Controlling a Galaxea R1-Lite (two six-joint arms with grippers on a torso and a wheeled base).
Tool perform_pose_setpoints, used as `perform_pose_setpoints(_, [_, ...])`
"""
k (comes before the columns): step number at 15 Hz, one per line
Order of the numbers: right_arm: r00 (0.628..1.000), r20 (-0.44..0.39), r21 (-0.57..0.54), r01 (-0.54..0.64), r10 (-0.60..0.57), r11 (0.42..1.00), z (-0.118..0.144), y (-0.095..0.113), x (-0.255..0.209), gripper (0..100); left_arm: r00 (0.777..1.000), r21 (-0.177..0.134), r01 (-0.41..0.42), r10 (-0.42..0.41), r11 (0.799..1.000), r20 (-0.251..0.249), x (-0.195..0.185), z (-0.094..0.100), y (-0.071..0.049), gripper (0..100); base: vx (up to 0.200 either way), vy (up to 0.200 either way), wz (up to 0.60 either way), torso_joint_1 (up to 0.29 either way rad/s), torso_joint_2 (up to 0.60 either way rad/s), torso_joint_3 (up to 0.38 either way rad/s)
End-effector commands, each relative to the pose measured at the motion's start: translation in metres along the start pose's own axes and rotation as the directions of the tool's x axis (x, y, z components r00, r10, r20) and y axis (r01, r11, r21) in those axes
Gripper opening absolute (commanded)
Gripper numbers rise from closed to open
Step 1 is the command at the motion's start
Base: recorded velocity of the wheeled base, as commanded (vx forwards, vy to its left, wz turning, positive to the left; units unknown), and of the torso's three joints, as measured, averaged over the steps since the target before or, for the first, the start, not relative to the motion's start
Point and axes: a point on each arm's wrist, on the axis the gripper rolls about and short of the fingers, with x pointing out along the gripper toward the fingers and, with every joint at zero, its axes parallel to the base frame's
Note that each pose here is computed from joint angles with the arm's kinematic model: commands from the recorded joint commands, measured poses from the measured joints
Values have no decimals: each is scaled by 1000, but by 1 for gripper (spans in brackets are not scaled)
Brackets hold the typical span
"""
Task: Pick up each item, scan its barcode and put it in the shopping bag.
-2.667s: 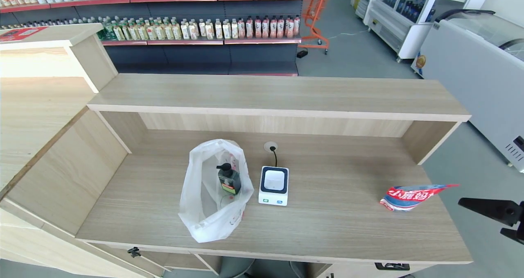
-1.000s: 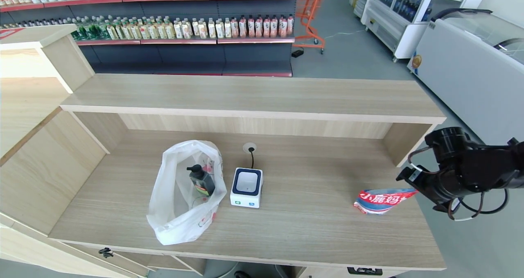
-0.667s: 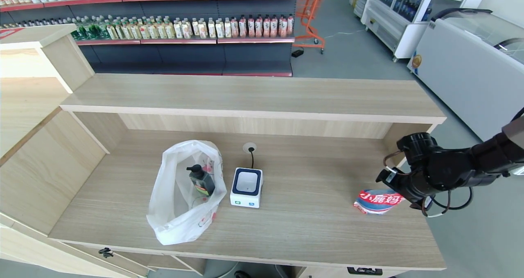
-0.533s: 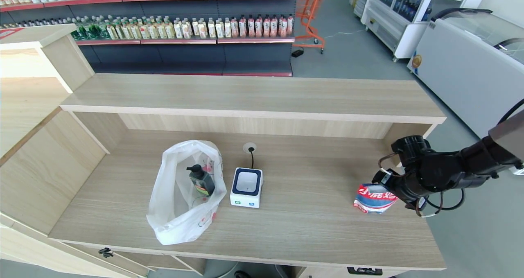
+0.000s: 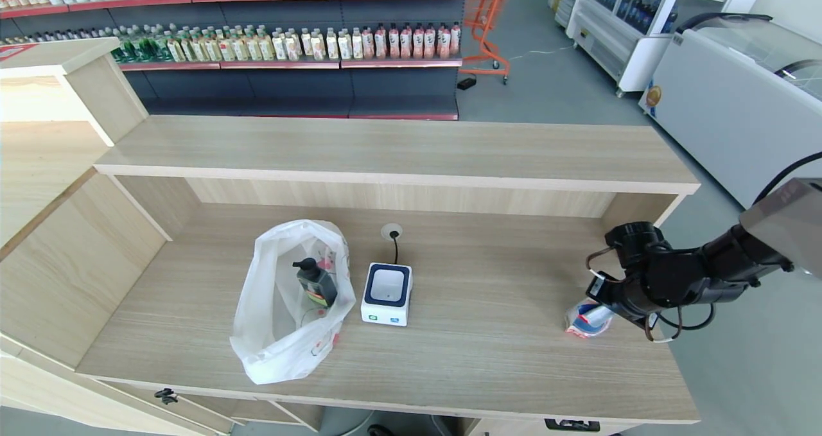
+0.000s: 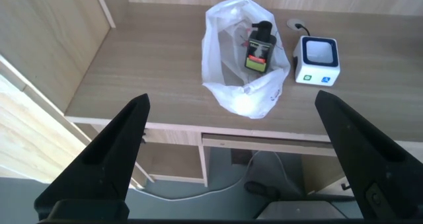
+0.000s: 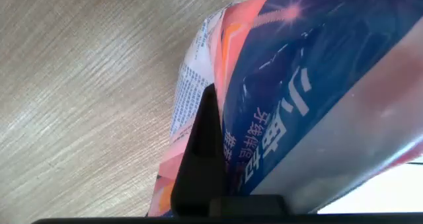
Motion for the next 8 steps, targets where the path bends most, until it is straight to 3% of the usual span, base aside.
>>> perform_pose_setpoints(1, [1000, 6, -21, 8, -8, 1000, 0, 0, 0, 0, 1000, 0, 0, 0, 1000, 0, 0, 0, 0, 100, 0, 0, 0, 0, 0, 0])
perform_pose_setpoints(5, [999, 41, -100, -30, 34, 994, 3, 3, -34, 0, 1000, -1, 0, 0, 1000, 0, 0, 0, 0, 100, 0, 0, 0, 0, 0, 0])
perform_pose_setpoints(6, [986, 22, -121, -162, 166, 979, 4, 9, -65, 0, 1000, 0, 0, 0, 1000, 0, 0, 0, 0, 100, 0, 0, 0, 0, 0, 0])
perform_pose_setpoints(7, [948, -9, -138, -317, 318, 938, 4, 15, -97, 0, 1000, 0, 0, 0, 1000, 0, 0, 0, 0, 100, 0, 0, 0, 0, 0, 0])
perform_pose_setpoints(8, [881, -33, -152, -472, 472, 869, 6, 14, -134, 0, 1000, -1, 0, 0, 1000, 0, 0, 0, 0, 100, 0, 0, 0, 0, 0, 0])
